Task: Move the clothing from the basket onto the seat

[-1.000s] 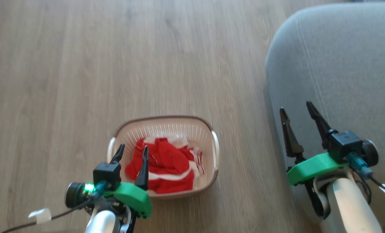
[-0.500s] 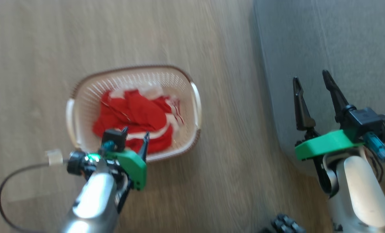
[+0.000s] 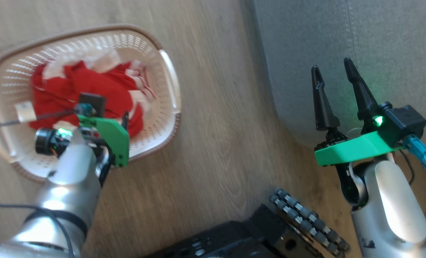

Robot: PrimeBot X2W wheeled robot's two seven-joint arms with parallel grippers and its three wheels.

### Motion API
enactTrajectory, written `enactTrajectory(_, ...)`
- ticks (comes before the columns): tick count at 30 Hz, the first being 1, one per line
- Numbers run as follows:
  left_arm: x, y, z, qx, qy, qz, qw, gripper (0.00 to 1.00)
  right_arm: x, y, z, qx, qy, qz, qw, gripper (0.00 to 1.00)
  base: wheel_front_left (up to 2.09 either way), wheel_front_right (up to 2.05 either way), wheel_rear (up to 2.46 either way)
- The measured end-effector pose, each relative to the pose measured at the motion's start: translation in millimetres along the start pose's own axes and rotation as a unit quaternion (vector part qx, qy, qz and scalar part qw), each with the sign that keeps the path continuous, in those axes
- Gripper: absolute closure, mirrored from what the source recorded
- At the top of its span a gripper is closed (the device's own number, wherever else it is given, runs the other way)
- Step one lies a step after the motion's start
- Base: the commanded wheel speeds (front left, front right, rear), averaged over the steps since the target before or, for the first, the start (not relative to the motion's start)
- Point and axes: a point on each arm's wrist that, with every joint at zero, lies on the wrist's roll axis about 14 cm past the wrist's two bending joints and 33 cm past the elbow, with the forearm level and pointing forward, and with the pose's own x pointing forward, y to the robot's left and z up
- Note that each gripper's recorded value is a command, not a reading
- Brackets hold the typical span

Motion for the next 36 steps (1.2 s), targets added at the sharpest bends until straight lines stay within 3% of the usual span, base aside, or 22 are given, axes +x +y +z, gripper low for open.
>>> enactTrajectory(6,29.3,-7.6,-15.8,-0.009,0.053,-0.018,0.998,0.00,-1.5,-11.9,-16.9,-0.004,0.024,-0.018,1.000,0.00,0.00,0.00,0.00)
enactTrajectory(13,41.6,2.2,-31.3,-0.008,0.092,0.004,0.996,0.00,-0.9,-13.8,-23.5,-0.004,0.032,-0.021,0.999,0.00,0.00,0.00,0.00)
enactTrajectory(23,46.4,43.3,-38.4,0.082,0.117,0.083,0.986,0.00,0.7,-9.8,-31.2,0.002,0.040,-0.017,0.999,0.00,0.00,0.00,0.00)
enactTrajectory(36,50.9,35.7,-59.2,0.098,0.173,0.040,0.979,0.00,6.1,-1.6,-41.1,0.002,0.048,-0.005,0.999,0.00,0.00,0.00,0.00)
